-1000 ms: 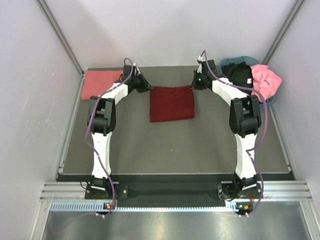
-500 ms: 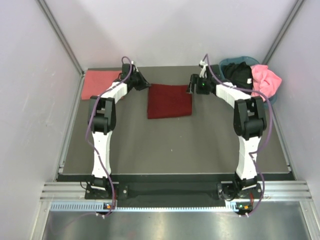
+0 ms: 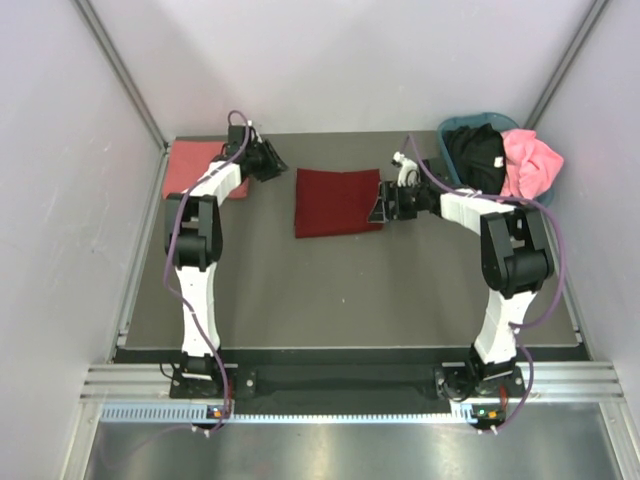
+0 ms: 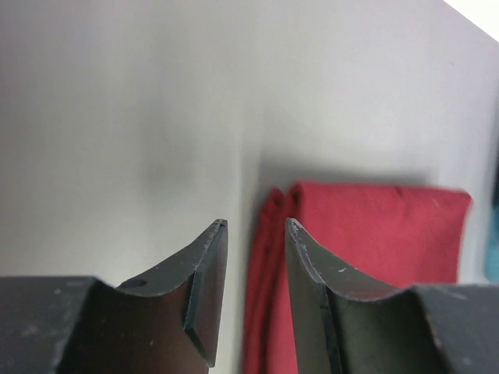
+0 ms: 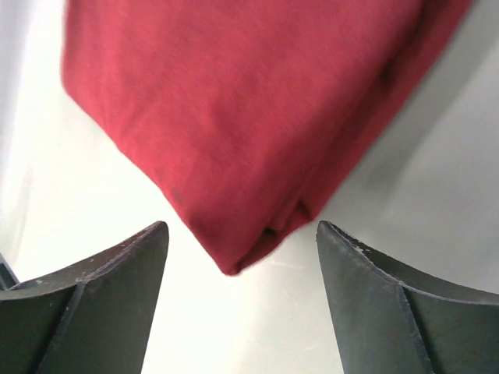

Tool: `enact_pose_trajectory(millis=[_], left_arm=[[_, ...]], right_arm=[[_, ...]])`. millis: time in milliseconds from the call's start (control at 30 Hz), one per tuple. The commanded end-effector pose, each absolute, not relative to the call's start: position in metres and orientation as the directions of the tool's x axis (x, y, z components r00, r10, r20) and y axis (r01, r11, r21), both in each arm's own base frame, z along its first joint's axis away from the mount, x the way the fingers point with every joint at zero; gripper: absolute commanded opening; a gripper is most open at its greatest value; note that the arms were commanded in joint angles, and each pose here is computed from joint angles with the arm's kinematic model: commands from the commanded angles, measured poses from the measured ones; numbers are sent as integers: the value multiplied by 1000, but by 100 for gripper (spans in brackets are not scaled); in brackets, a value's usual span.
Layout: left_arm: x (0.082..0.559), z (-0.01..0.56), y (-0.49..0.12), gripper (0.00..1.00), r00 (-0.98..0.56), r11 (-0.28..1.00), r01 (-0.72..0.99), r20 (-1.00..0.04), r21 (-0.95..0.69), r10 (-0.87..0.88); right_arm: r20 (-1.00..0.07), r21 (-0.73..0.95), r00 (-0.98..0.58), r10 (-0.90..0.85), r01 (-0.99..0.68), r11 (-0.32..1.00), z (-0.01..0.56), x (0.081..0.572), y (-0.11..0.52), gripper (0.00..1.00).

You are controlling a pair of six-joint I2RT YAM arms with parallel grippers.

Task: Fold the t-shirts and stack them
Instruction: Fold the tshirt

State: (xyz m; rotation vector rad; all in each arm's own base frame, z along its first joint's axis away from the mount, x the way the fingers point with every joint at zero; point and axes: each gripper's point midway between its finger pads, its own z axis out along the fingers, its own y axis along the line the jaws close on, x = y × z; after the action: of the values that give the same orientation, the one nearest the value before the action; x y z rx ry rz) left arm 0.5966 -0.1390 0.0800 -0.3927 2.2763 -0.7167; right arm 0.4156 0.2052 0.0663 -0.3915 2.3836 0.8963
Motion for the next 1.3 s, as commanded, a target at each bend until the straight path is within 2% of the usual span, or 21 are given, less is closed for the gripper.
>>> enact_pose_trajectory(millis=[0,233,400,533,600,633,733,767,867,933,1000,1033,1067,1267], left_arm=[[582,145,-172,41,-676,765,98,-607,-636,-418],[569,144,-211,41,-707,699,180,-585,-692,-397],[572,125,-229,41,-733,645,192,-545,-740,-407],[577,96,-220,41,-735,692,144,-544,-708,-404],[585,86,-212,41,-715,731,129,-573,-670,-399],[581,73,-208,41,-732,748,97,-556,-656,-393],[585,55,-201,41,-735,779,66,-558,-624,-384],[585,51,-200,41,-737,784,60,-557,-618,-383],[587,43,-192,41,-735,801,31,-556,-598,-387],[587,45,-190,41,-730,806,29,-563,-591,-387],[587,49,-191,41,-730,804,36,-565,-594,-384],[585,50,-192,41,-735,799,45,-561,-600,-381],[584,53,-193,41,-738,795,51,-559,-605,-378],[579,116,-195,43,-706,786,124,-611,-606,-359]], right_arm=[[-736,463,-670,-92,-599,654,95,437,218,78],[-769,452,-632,-97,-644,617,99,442,226,77],[-734,483,-673,-95,-615,623,83,445,227,71],[-662,508,-743,-98,-541,671,59,433,216,63],[-642,530,-762,-83,-520,670,55,427,212,58],[-633,538,-770,-78,-510,672,53,422,210,55],[-610,561,-791,-58,-482,673,49,418,206,33],[-597,573,-801,-51,-470,672,48,417,206,22],[-556,588,-830,-47,-433,683,43,414,204,14],[-523,583,-851,-41,-393,711,32,413,198,14],[-505,583,-863,-35,-370,723,26,410,195,18],[-498,587,-867,-27,-359,726,26,410,194,35],[-498,589,-867,-23,-357,725,27,408,194,43],[-522,567,-853,7,-341,749,62,411,185,60]])
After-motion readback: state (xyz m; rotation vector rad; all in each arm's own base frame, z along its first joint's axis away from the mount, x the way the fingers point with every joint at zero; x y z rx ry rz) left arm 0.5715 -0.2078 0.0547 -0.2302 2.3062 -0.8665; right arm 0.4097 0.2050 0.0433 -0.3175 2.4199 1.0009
